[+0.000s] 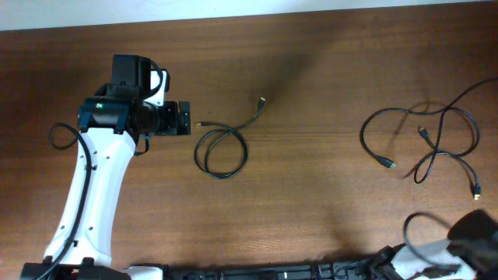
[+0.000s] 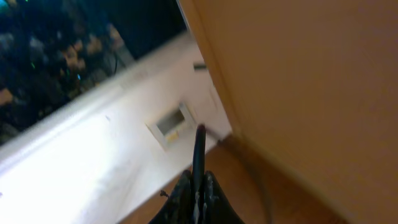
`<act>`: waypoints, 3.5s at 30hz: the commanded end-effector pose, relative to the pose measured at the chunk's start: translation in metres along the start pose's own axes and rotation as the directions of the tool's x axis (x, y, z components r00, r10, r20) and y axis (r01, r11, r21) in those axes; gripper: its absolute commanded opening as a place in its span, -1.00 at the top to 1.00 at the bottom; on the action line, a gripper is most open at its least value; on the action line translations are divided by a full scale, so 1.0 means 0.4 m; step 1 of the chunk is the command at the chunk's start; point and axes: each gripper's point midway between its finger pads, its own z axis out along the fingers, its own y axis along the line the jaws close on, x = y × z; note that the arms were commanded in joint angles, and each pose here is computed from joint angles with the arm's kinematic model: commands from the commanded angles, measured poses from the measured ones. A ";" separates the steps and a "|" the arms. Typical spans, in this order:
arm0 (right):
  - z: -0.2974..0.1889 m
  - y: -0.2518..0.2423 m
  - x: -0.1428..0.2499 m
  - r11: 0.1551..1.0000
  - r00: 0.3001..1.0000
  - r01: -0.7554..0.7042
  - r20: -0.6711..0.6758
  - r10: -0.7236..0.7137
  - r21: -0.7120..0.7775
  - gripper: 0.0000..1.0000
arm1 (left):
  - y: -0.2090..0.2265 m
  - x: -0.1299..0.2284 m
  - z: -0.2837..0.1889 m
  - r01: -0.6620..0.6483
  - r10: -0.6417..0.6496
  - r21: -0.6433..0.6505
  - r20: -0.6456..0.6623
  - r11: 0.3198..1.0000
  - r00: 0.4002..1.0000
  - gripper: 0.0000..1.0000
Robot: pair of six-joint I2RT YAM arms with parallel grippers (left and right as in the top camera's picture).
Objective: Untangle cables
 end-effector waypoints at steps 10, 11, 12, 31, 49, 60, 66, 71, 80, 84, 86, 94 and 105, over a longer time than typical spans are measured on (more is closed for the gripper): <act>0.327 -0.080 0.474 0.991 0.839 -0.128 -0.528 0.134 0.048 0.60 | -0.003 -0.010 -0.005 0.014 -0.014 0.008 0.011 1.000 1.000 -0.97; 0.333 -0.083 0.495 0.990 0.827 -0.123 -0.545 0.137 0.062 0.49 | -0.003 -0.010 -0.005 0.014 -0.014 0.008 0.011 1.000 1.000 -0.97; 0.341 -0.091 0.529 0.990 0.808 -0.108 -0.572 0.141 0.092 0.31 | -0.003 -0.010 -0.005 0.014 -0.014 0.008 0.011 1.000 1.000 -0.97; 0.142 0.311 0.857 0.895 0.405 0.072 -0.807 -0.430 -0.440 -0.15 | -0.003 -0.014 0.001 0.013 -0.014 0.007 0.014 1.000 1.000 -0.97; -0.306 0.740 1.349 0.694 -0.072 0.017 -0.693 -0.718 -0.720 -0.75 | 0.190 -0.021 0.040 0.183 -0.182 -0.116 0.012 0.976 0.983 -0.97; -0.481 0.790 1.637 0.732 -0.057 0.183 -0.751 -0.658 -0.656 -0.53 | 0.232 -0.012 0.035 0.224 -0.225 -0.135 0.013 0.965 0.974 -0.97; -0.497 0.755 1.688 0.739 -0.001 0.315 -0.779 -0.627 -0.595 -0.33 | 0.231 -0.008 0.035 0.224 -0.225 -0.135 0.006 0.965 0.974 -0.97; -0.513 0.721 1.745 0.766 0.009 0.317 -0.806 -0.592 -0.559 -0.22 | 0.231 -0.008 0.035 0.224 -0.225 -0.135 0.006 0.965 0.974 -0.97; -0.510 0.670 1.802 0.778 0.016 0.316 -0.816 -0.577 -0.544 0.89 | 0.231 -0.008 0.035 0.224 -0.225 -0.135 0.006 0.965 0.974 -0.97; -0.509 0.672 1.802 0.778 0.018 0.314 -0.816 -0.578 -0.544 0.92 | 0.231 -0.008 0.035 0.224 -0.225 -0.135 0.006 0.965 0.974 -0.97; -0.510 0.674 1.801 0.779 0.016 0.310 -0.816 -0.577 -0.545 0.92 | 0.231 -0.007 0.035 0.224 -0.225 -0.135 0.005 0.965 0.974 -0.97; -0.443 0.845 1.534 0.733 0.223 0.288 -0.701 -0.677 -0.617 0.92 | 0.218 0.007 0.036 0.224 -0.228 -0.112 -0.022 0.968 0.973 -0.97; -0.276 0.997 1.104 0.834 0.639 0.162 -0.588 -0.495 -0.527 0.92 | 0.181 0.001 0.038 0.228 -0.229 -0.024 -0.028 0.973 0.973 -0.97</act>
